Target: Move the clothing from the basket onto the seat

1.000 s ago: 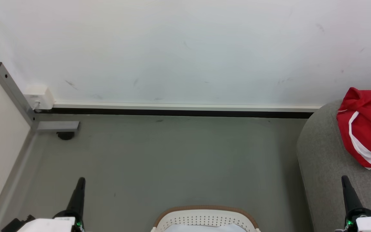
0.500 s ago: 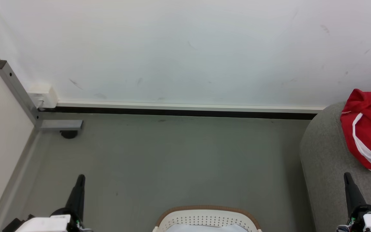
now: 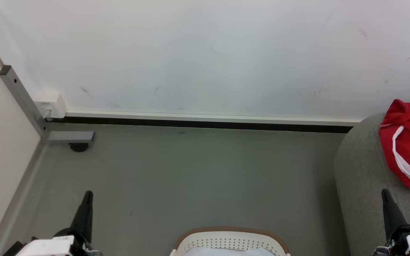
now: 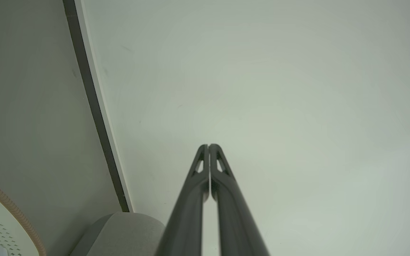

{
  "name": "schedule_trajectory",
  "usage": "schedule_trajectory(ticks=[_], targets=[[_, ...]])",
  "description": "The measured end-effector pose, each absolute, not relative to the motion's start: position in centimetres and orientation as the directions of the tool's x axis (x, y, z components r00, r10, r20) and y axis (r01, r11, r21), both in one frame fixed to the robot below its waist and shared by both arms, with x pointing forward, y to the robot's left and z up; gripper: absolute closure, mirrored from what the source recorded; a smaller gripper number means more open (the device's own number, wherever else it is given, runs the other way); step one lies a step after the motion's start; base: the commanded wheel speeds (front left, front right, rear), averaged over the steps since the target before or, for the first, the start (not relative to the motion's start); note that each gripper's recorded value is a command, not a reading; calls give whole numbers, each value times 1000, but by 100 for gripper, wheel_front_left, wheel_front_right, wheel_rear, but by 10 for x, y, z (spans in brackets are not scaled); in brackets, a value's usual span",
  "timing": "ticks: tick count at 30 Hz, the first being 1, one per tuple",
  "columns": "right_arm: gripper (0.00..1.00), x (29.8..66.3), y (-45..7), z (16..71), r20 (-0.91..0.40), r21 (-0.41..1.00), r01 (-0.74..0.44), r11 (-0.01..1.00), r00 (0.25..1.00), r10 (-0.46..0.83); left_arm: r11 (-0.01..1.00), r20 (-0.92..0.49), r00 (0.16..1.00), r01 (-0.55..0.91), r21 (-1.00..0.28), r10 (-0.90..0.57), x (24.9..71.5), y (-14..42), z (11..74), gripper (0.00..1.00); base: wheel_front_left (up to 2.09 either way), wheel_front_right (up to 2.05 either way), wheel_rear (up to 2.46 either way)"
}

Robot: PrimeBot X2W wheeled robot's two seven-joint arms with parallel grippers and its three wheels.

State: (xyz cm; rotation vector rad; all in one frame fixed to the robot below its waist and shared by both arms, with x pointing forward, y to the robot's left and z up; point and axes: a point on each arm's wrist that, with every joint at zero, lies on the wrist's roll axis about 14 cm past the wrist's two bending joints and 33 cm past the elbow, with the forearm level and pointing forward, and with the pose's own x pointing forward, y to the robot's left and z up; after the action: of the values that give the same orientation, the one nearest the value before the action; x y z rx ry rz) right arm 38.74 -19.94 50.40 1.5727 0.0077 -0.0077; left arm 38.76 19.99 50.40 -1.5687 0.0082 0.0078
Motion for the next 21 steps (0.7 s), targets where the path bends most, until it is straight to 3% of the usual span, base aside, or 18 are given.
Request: schedule_trajectory(ticks=[21], targets=[[100,387,-200,504,-9,1000,9,-5,1000,-1,2,-10,1000,-10,-1000,0,388,200,504,100,0,0,0]])
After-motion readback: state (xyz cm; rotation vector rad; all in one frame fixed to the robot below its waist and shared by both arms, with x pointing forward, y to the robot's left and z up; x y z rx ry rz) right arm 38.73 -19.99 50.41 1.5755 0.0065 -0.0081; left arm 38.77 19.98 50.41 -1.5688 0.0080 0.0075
